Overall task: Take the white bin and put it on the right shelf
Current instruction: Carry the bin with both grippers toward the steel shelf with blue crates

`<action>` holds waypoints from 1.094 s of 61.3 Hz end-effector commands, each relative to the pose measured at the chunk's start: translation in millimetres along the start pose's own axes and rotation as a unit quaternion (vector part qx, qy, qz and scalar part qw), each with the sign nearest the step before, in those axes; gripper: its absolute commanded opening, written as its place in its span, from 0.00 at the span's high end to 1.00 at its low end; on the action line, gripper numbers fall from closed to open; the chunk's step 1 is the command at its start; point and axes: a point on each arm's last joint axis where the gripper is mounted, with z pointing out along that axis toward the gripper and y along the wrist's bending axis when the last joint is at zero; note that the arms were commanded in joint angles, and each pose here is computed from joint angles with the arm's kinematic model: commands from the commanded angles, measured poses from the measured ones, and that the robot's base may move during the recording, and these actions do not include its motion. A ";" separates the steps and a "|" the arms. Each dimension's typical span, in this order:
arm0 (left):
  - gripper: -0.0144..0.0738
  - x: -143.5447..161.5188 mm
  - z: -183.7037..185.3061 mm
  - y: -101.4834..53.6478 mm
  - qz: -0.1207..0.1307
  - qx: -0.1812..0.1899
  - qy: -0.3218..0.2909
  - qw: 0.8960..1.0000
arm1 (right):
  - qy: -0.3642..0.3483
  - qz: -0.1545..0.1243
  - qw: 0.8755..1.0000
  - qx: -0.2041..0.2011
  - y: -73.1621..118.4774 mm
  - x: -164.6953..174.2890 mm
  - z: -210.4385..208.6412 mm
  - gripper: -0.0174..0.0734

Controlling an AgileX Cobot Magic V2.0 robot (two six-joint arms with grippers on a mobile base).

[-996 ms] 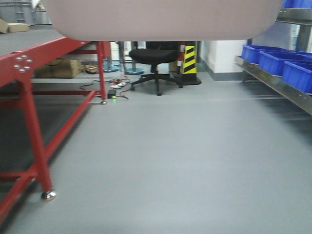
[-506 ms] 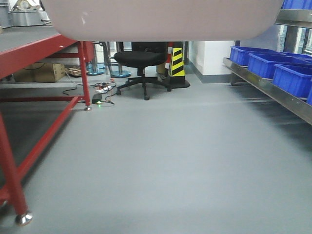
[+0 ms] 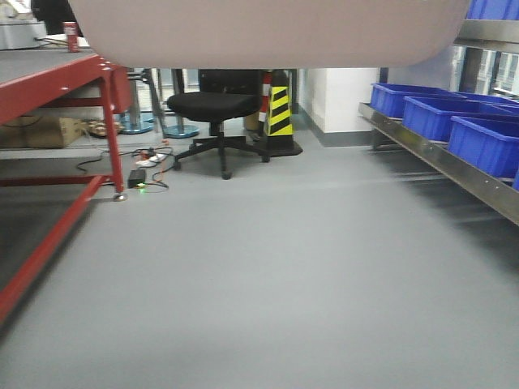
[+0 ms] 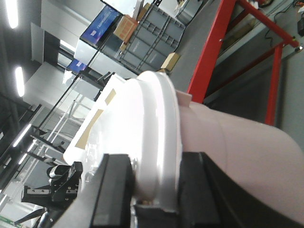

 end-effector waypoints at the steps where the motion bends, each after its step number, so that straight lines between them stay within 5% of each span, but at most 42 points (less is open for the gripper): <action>1: 0.98 24.3 -0.1 -48.2 0.036 0.122 0.101 0.987 | 0.025 -0.004 0.991 -0.130 45.4 4.3 -2.7 0.73; 67: 0.98 24.3 -0.1 -48.2 0.036 0.122 0.101 0.987 | 0.024 -0.004 0.991 -0.129 45.3 4.2 -2.7 0.73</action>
